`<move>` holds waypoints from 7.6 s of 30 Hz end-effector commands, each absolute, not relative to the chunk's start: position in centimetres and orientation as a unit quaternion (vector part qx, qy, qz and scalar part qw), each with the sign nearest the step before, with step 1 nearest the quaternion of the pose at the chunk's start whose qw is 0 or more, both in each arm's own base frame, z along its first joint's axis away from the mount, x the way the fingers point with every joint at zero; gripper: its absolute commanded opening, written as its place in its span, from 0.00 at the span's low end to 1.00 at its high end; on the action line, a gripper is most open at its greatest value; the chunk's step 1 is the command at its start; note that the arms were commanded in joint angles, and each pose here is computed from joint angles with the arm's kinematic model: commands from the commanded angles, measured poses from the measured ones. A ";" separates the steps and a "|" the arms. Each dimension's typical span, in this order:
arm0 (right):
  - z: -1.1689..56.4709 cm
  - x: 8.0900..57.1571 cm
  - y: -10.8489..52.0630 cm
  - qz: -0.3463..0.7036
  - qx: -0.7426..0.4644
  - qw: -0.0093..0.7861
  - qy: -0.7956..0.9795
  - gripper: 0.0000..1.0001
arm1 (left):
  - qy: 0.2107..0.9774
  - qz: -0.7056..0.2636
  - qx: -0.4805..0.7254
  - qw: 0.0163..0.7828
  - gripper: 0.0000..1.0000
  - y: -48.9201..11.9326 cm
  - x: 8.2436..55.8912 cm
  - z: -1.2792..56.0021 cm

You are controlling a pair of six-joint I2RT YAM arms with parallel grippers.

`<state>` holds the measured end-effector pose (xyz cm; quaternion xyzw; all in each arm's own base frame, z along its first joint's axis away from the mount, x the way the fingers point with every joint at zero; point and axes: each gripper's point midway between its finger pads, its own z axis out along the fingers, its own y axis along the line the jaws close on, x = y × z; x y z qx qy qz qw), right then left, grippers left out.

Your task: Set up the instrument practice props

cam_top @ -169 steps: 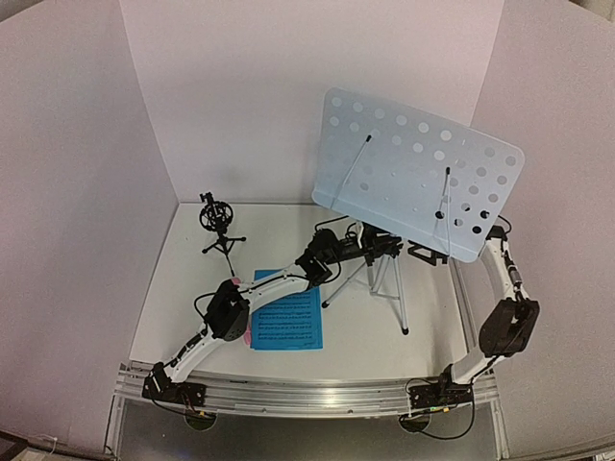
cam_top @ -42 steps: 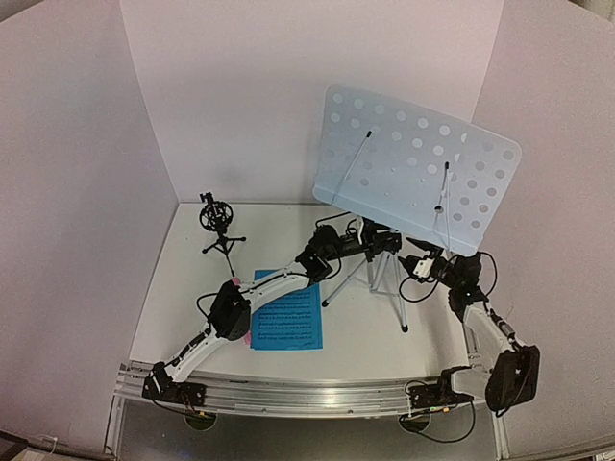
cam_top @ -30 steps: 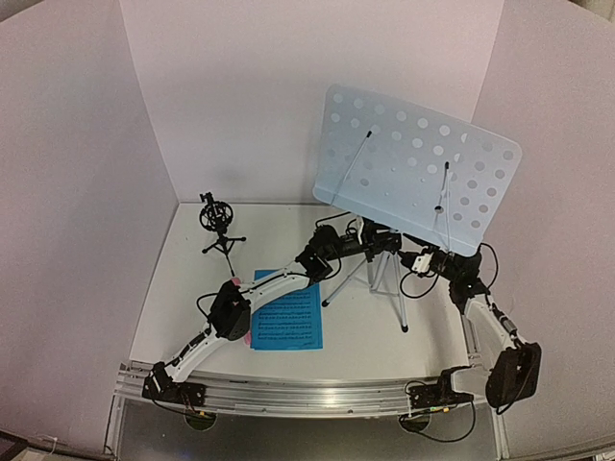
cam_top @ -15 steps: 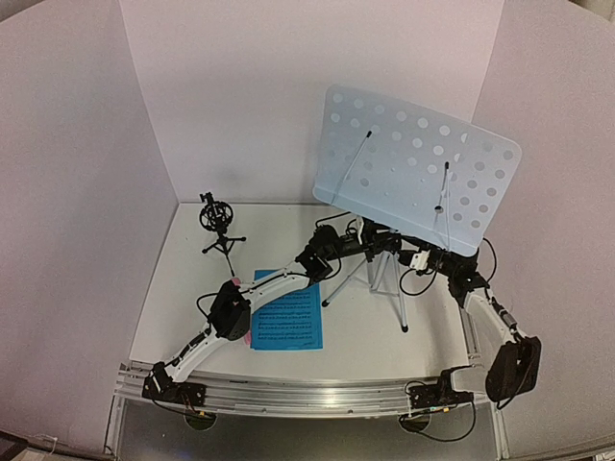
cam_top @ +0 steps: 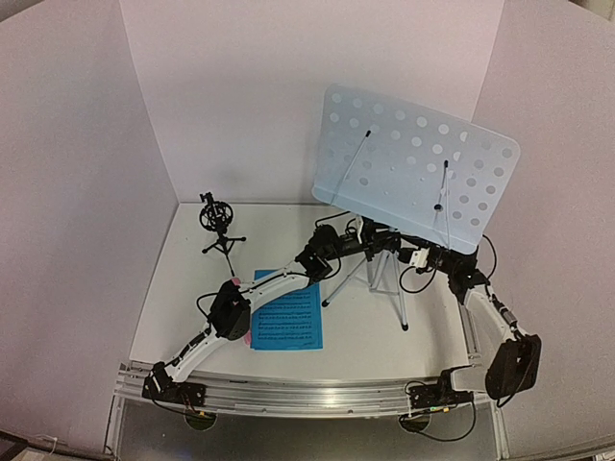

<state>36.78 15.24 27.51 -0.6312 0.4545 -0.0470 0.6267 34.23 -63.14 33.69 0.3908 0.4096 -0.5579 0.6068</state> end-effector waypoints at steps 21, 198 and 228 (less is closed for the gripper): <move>21.7 31.8 17.6 0.311 -0.563 0.364 0.674 0.00 | 0.422 -0.493 0.433 0.625 0.00 -62.8 37.2 29.0; 20.4 49.4 19.4 0.159 -0.305 0.558 0.755 0.55 | 0.515 -0.288 0.571 0.571 0.79 -45.0 34.3 27.1; 12.8 33.2 37.1 0.270 -0.115 0.193 0.936 0.54 | 0.672 -0.144 0.655 0.313 0.65 -28.4 23.0 9.4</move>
